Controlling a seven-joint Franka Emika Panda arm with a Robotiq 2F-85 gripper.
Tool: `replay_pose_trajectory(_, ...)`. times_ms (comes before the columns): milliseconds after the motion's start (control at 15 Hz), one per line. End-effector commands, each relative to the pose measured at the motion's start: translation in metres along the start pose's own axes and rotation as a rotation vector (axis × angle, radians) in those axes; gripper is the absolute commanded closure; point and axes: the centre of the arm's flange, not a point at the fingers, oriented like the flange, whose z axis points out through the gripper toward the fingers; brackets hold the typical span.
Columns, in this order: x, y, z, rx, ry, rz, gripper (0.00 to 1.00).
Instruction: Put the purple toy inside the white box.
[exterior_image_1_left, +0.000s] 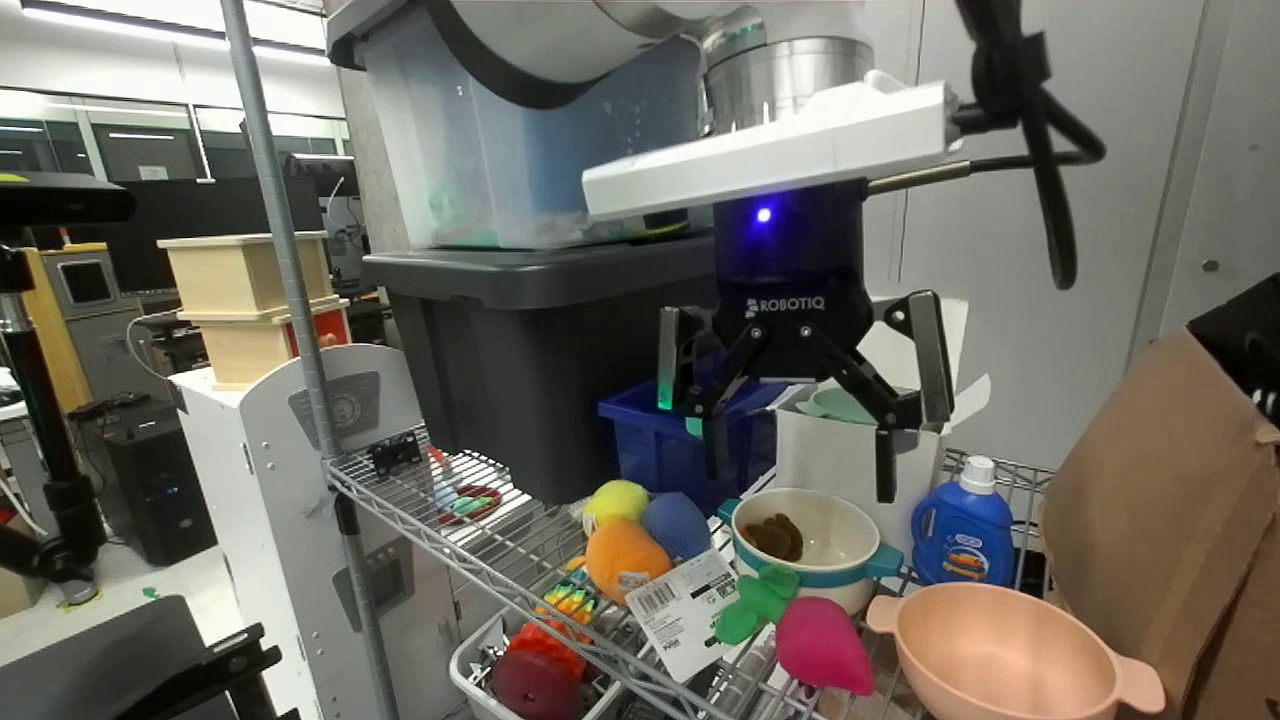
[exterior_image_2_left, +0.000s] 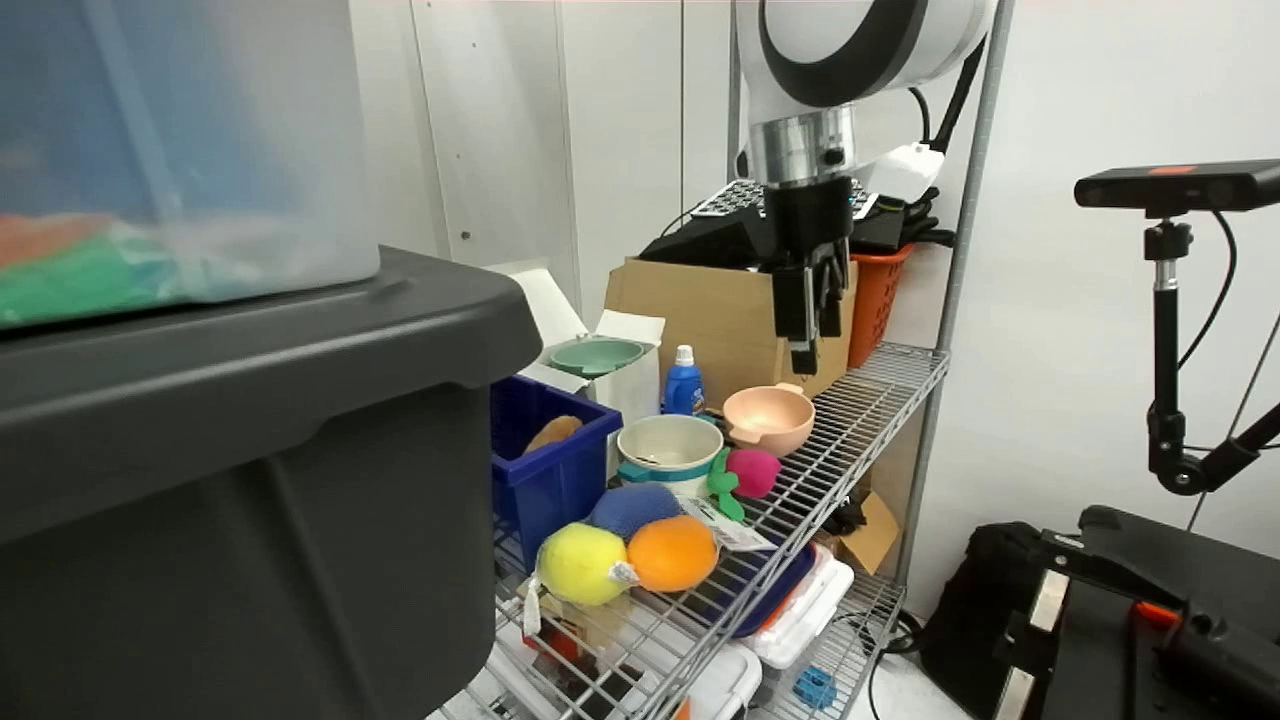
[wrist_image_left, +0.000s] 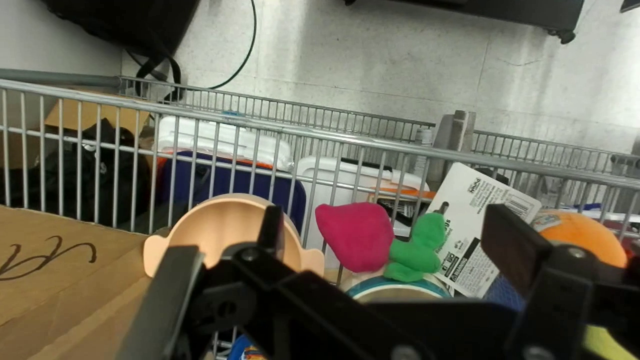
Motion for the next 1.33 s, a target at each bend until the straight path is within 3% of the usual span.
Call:
replay_pose_trajectory(0, 0.016, -0.008, 0.013, -0.032, 0.008, 0.011, 0.0)
replay_pose_trajectory(667, 0.044, -0.019, 0.073, -0.04, -0.032, 0.034, 0.0)
replay_pose_trajectory(1267, 0.078, -0.037, 0.095, -0.057, -0.032, 0.026, 0.0)
